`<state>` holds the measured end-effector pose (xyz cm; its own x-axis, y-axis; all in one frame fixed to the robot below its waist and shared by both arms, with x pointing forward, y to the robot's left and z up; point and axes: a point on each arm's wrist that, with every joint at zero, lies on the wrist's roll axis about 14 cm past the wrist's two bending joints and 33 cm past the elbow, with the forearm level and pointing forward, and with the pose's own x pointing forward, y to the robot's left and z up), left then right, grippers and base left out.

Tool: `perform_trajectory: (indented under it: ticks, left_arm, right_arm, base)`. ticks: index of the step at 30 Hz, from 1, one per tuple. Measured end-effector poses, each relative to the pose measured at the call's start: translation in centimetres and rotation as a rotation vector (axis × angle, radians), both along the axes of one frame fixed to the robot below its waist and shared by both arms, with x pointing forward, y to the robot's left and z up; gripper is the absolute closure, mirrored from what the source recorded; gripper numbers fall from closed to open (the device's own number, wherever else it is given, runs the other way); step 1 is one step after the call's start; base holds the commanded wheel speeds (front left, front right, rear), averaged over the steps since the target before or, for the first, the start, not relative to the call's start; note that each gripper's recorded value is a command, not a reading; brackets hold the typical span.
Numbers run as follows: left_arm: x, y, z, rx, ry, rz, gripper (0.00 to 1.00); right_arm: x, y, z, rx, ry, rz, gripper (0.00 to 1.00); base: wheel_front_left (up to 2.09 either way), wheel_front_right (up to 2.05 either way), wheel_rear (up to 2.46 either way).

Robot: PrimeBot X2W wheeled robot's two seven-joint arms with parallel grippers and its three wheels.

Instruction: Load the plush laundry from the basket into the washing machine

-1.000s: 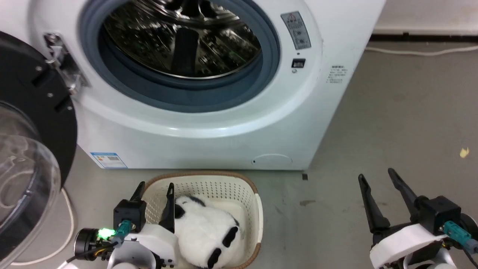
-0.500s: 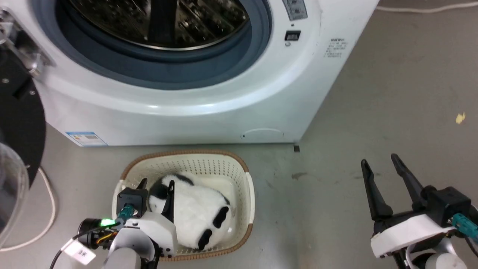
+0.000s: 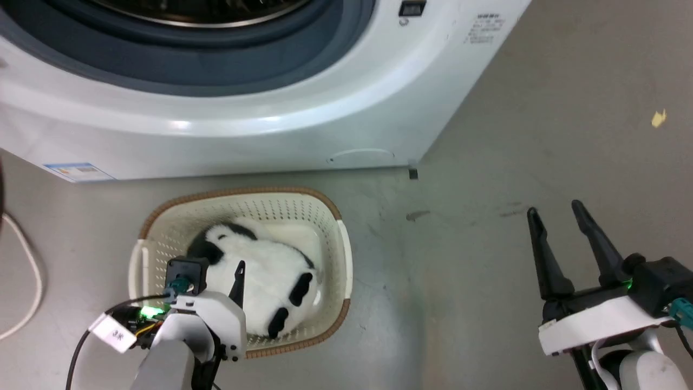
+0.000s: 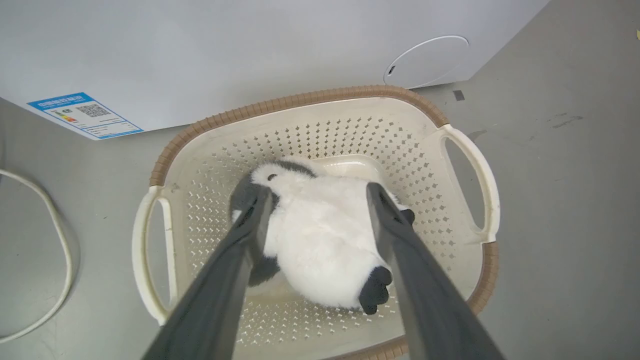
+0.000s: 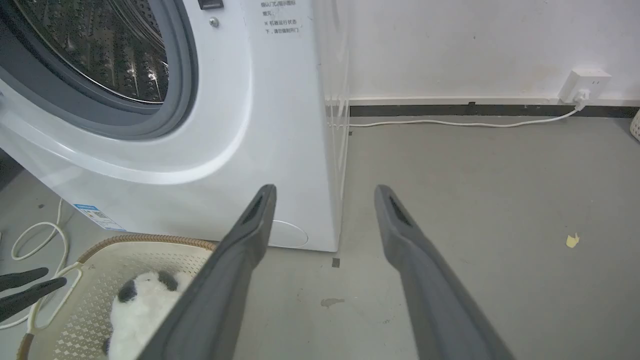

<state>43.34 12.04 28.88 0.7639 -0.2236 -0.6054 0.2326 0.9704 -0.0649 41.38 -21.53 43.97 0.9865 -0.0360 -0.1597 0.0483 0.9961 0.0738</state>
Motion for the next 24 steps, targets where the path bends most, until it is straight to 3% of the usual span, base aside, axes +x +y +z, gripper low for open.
perform_trajectory:
  ticks: [9,24]
  left_arm:
    - [-0.2,-2.1,-4.3,-0.013,0.154,-0.061,0.0]
    - [-1.7,-2.7,-11.9,0.059,0.419,-0.19,0.0]
  right_arm:
    - [0.5,-1.0,-1.9,0.013,0.036,-0.034,0.0]
    - [1.7,-2.2,-5.1,0.029,0.08,-0.071,0.0]
  base:
    - [0.0,0.0,0.0]
    - [0.0,0.0,0.0]
